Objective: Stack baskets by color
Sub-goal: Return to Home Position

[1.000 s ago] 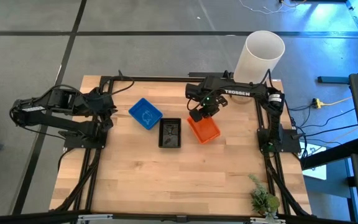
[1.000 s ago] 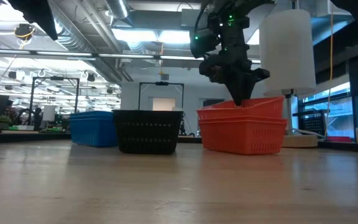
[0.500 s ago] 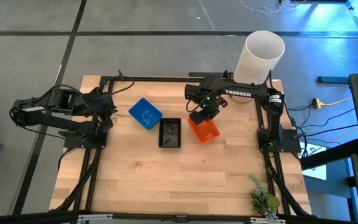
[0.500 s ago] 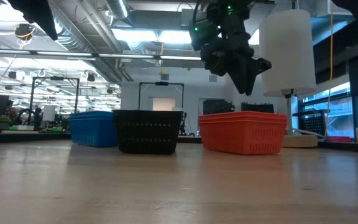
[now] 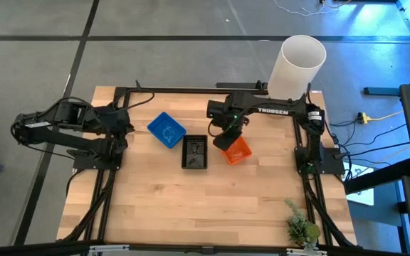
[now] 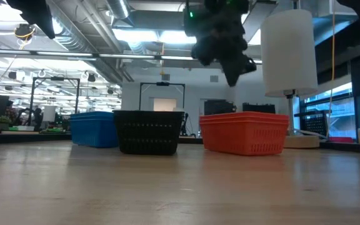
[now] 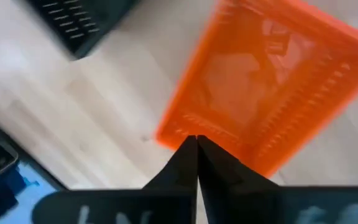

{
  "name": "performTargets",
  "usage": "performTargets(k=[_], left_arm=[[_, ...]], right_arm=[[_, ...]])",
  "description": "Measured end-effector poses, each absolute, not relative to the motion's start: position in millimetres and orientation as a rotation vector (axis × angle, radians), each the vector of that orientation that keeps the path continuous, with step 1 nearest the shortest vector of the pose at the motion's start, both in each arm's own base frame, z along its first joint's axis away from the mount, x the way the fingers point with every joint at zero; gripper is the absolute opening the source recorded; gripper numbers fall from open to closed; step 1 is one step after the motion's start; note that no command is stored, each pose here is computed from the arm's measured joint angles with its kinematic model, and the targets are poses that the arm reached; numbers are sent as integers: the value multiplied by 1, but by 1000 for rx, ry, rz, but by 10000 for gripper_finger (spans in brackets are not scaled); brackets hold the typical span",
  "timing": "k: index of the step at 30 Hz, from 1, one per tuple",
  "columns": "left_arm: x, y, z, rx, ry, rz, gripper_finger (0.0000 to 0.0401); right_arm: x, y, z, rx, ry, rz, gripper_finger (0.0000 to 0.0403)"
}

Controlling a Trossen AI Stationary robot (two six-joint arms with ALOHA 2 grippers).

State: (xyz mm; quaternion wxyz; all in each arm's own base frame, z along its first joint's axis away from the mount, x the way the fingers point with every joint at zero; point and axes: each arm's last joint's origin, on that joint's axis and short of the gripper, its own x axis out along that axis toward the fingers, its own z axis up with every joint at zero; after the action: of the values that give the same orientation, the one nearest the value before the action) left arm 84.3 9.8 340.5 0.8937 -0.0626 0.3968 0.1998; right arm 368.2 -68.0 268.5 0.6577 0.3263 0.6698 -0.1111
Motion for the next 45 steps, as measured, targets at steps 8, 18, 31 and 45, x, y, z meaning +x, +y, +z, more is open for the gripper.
performTargets(k=[8, 18, 31, 45], left_arm=[[60, 8, 368, -164, 677, 362, 3], [-10, 8, 389, -211, 373, 332, 0], [-59, 7, 373, -98, 44, 287, 0], [-83, 8, 356, -70, -92, 316, 0]], right_arm=[[376, -32, 353, 440, 1314, -13, 5], [297, -17, 449, 245, 1010, -167, 2], [173, 4, 463, 229, 481, -160, 1], [84, -1, 395, 310, 171, -168, 0]])
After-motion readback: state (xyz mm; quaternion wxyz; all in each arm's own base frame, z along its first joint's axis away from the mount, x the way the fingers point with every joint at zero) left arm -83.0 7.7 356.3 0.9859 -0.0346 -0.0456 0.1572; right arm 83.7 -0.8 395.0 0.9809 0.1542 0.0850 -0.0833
